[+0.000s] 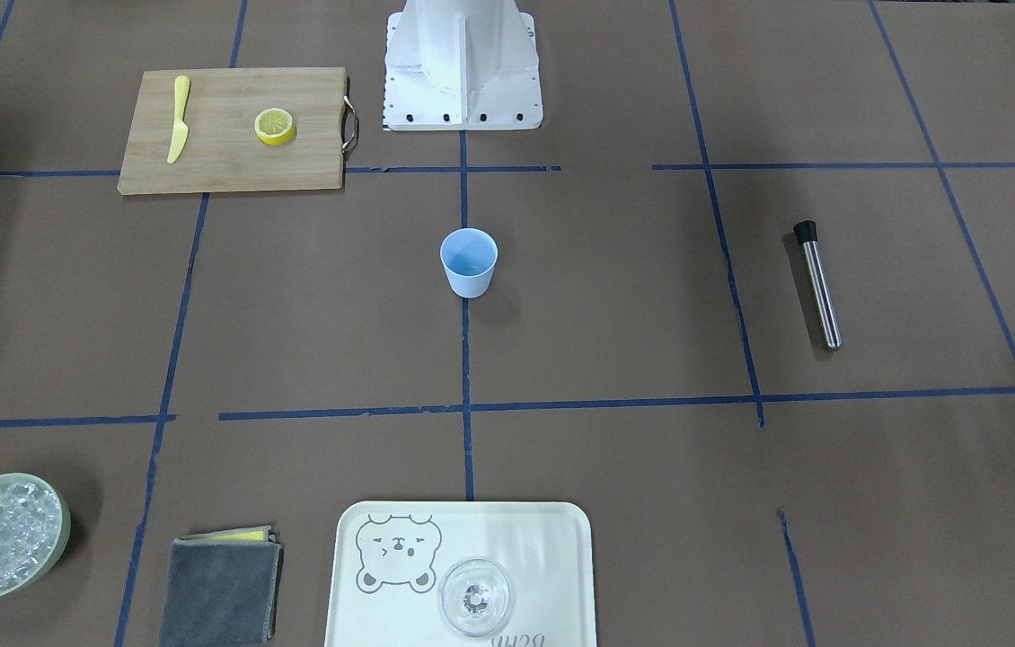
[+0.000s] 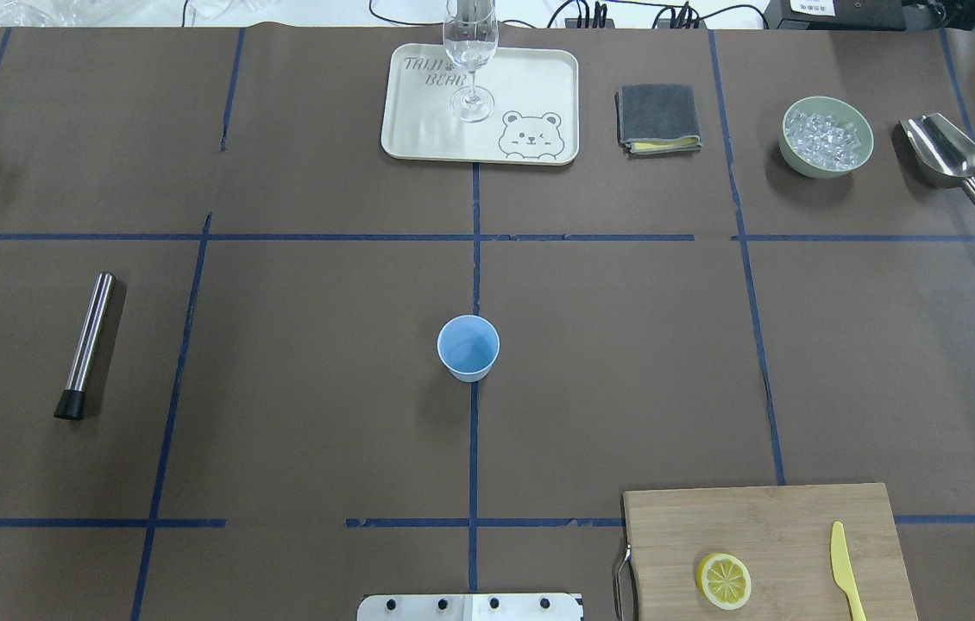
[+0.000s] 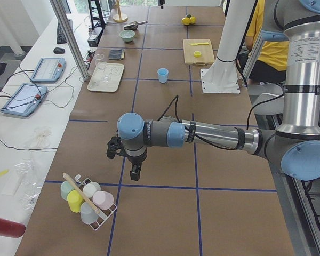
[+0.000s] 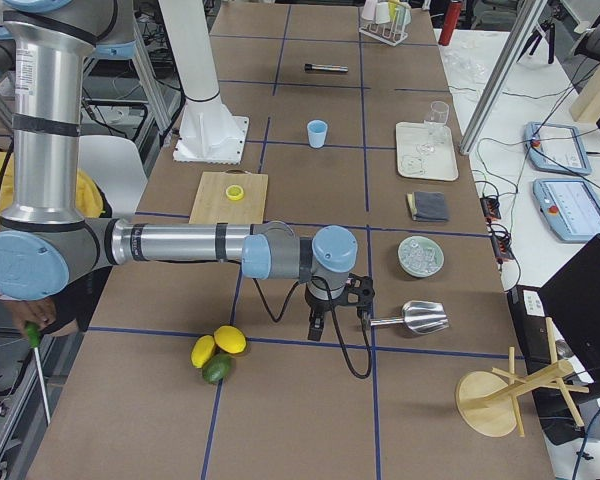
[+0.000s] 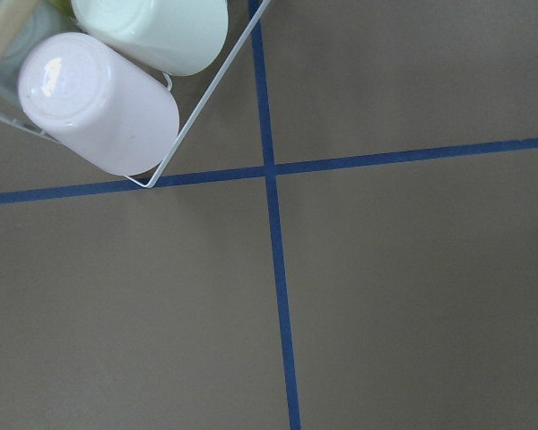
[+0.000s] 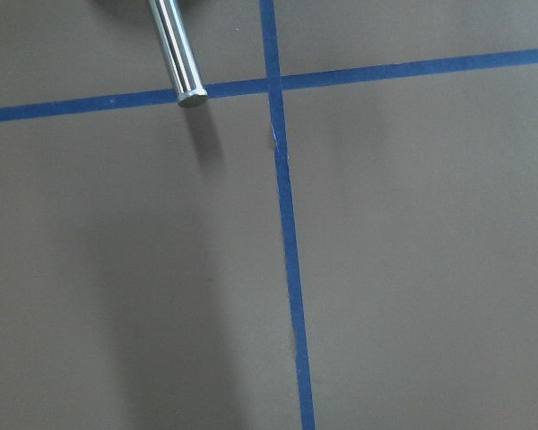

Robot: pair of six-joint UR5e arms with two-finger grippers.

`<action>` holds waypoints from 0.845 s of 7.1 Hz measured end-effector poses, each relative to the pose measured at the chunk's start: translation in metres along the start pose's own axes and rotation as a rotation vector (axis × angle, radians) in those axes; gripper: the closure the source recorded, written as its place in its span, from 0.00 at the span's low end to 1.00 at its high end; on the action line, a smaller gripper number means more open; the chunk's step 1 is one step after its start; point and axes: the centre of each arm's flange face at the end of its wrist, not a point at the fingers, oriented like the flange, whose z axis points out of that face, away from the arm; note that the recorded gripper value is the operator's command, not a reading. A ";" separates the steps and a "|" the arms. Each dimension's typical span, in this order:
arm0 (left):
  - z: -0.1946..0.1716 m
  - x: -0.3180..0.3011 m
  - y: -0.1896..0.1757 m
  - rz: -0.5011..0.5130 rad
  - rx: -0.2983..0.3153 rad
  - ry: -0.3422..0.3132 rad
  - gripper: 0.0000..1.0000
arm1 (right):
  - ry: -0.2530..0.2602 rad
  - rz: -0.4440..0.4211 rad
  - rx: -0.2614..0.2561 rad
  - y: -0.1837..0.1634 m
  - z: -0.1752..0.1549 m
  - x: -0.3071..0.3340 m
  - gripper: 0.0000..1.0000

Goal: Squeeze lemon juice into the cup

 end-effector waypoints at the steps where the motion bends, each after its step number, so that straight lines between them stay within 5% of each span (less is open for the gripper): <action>1: 0.001 0.001 0.000 0.002 -0.002 0.003 0.00 | -0.001 -0.013 0.011 0.000 0.001 0.000 0.00; 6: 0.006 -0.002 0.006 -0.006 -0.011 0.005 0.00 | -0.021 -0.091 0.085 0.016 0.009 0.007 0.00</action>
